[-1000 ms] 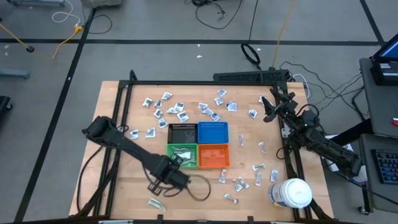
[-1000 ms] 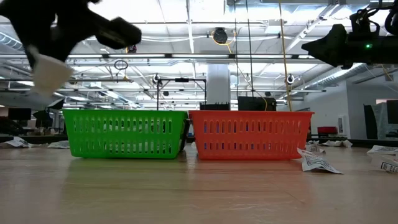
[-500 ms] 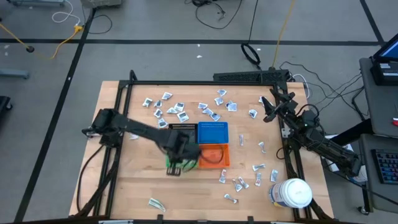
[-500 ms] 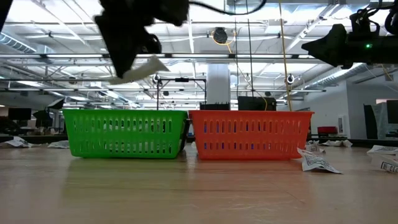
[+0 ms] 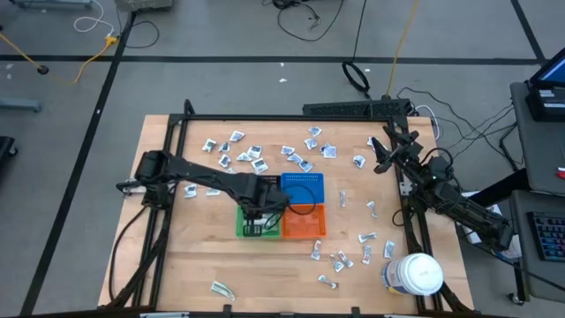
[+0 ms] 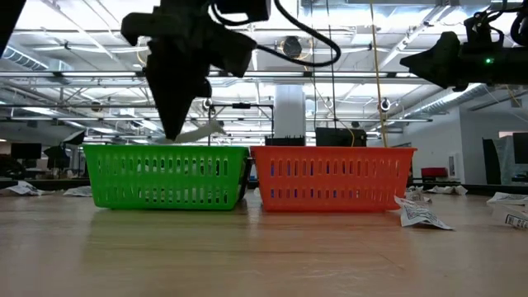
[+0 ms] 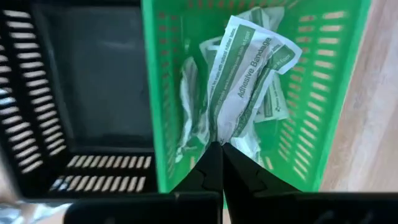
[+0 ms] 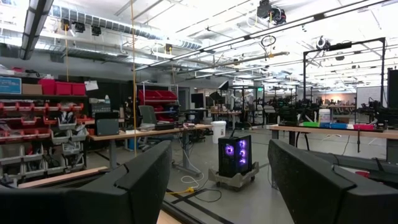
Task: Pick & Place First Aid Supplies
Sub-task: Put the bandage into the green bin
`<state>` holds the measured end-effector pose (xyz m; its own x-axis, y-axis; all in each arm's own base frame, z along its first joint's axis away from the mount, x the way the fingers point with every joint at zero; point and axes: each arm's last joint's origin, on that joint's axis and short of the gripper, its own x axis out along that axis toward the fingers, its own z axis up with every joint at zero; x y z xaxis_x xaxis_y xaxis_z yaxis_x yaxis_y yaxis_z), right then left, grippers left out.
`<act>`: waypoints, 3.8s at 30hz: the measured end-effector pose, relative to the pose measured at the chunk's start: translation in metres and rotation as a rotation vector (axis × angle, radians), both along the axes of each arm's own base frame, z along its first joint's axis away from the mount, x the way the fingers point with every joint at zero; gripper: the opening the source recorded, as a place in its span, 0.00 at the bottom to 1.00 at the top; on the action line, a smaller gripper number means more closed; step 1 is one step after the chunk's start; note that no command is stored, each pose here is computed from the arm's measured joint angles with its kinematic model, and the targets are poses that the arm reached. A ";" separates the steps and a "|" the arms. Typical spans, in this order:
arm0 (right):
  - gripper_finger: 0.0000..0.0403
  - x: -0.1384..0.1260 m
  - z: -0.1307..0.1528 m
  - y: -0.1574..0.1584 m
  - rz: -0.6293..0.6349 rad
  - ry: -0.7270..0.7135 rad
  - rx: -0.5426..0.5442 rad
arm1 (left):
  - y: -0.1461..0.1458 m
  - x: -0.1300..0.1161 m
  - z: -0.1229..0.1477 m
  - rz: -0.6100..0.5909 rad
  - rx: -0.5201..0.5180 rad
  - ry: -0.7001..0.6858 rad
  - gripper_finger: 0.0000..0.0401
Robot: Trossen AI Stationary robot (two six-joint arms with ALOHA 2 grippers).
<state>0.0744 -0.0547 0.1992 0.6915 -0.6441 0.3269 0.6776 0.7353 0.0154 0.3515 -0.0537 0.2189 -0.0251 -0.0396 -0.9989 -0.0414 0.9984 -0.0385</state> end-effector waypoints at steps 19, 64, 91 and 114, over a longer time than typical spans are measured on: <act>0.65 0.000 0.000 0.000 0.000 0.000 0.000 | -0.004 -0.002 -0.011 0.014 -0.019 0.000 0.52; 0.65 0.000 0.000 0.000 0.000 0.000 0.000 | -0.212 -0.105 0.005 -0.429 -0.197 -0.069 0.60; 0.65 0.000 0.000 0.000 0.000 0.000 0.000 | -0.234 -0.092 -0.065 -0.513 -0.029 -0.083 0.59; 0.65 0.000 0.000 0.000 0.000 0.000 0.000 | -0.231 -0.097 -0.061 -0.508 -0.124 -0.040 0.01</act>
